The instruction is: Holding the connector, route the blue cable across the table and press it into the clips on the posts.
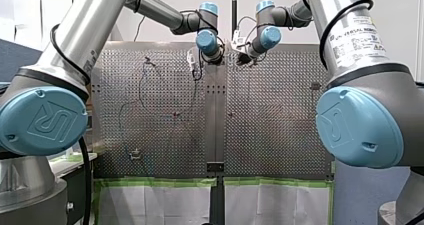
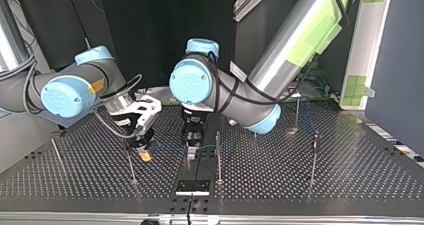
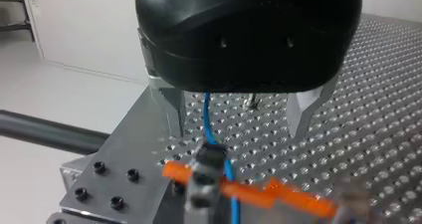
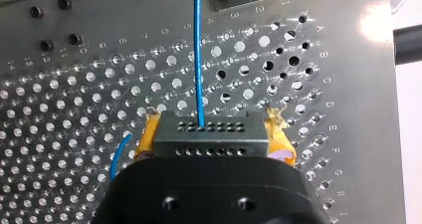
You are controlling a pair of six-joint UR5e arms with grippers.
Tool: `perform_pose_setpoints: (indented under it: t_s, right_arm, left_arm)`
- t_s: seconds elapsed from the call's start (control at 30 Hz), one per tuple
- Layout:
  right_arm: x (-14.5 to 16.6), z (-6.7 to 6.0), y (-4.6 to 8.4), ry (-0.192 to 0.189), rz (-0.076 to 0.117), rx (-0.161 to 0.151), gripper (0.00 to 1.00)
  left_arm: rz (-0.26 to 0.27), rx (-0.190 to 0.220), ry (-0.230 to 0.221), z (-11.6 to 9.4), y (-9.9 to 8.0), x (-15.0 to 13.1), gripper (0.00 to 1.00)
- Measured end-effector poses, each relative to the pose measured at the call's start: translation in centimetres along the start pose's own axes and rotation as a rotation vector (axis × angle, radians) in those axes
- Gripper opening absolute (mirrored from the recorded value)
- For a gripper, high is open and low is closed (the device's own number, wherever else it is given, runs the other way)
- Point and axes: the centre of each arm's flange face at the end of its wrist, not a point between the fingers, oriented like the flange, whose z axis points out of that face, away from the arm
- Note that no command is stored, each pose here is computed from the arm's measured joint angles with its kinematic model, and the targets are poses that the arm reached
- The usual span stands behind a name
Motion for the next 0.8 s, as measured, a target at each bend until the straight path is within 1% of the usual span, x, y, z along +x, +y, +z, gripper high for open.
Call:
perform_pose_setpoints:
  t_s: [0.2,0.37,0.53,0.63,0.67,0.7,0.73,0.77,0.8]
  right_arm:
    - [0.0,0.0,0.0,0.000,0.000,-0.001,0.00]
    - [0.0,0.0,0.0,0.000,0.000,-0.001,0.00]
    - [0.0,0.0,0.0,0.000,0.000,-0.001,0.00]
    - [0.0,0.0,0.0,0.000,0.001,0.000,0.00]
    - [0.0,0.0,0.0,0.000,0.002,0.000,0.00]
    - [0.0,0.0,0.0,0.000,0.002,-0.001,0.00]
    - [0.0,0.0,0.0,0.000,0.003,-0.001,0.00]
    - [0.0,0.0,0.0,0.000,0.003,0.000,0.00]
    - [0.0,0.0,0.0,0.000,0.004,0.000,0.00]
  left_arm:
    - [-0.012,-0.006,-0.028,0.8,0.4,-0.3,1.00]
    - [-0.009,-0.008,-0.017,1.6,0.5,0.8,1.00]
    - [-0.012,-0.017,-0.017,1.9,0.7,1.1,1.00]
    - [-0.014,-0.031,-0.021,1.8,0.8,1.0,1.00]
    - [-0.015,-0.037,-0.022,1.8,0.8,1.0,0.97]
    - [-0.016,-0.040,-0.023,1.8,0.7,1.0,0.97]
    - [-0.017,-0.042,-0.024,1.7,0.7,1.0,0.79]
    - [-0.019,-0.044,-0.024,1.7,0.6,1.0,0.70]
    - [-0.020,-0.044,-0.024,1.7,0.6,1.1,0.70]
